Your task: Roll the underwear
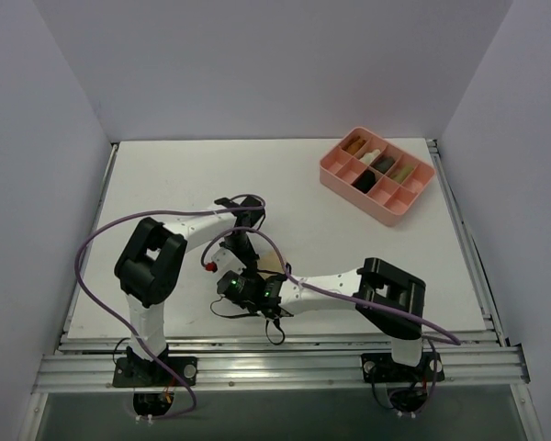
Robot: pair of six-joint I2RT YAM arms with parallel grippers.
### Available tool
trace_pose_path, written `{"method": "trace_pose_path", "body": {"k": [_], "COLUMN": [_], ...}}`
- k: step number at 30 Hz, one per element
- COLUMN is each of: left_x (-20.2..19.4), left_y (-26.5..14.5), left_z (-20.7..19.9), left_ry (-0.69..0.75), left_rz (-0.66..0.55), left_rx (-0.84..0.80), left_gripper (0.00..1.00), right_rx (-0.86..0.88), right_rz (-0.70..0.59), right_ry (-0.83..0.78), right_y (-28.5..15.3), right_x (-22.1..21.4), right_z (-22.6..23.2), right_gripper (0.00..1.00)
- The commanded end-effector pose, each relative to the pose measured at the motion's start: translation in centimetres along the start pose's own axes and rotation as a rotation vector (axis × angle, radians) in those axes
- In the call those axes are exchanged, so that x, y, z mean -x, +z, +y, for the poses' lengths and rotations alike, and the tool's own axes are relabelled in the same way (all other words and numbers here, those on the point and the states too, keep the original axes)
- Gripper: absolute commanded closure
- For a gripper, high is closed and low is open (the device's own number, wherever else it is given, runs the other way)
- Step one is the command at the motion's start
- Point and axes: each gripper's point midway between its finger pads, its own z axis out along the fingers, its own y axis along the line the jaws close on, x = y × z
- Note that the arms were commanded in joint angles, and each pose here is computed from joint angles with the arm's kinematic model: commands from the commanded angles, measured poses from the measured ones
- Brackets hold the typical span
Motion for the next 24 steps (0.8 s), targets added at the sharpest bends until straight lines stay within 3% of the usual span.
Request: {"method": "trace_pose_path", "body": {"k": [1,24], "left_x": [-0.4,-0.9], "left_y": [1.1,1.6], "left_z": [0.6,1.0], "left_ry": [0.006,-0.004], "left_rz": [0.016,0.032], "left_rx": [0.04,0.05], "left_gripper": [0.89,0.9], "right_rx": [-0.078,-0.177], "right_rz": [0.041,0.101], "right_ry": [-0.071,-0.09], "right_y": [0.5,0.8], "right_x": [-0.7,-2.6], "right_z": [-0.8,-2.3], "right_gripper": [0.62,0.62]}}
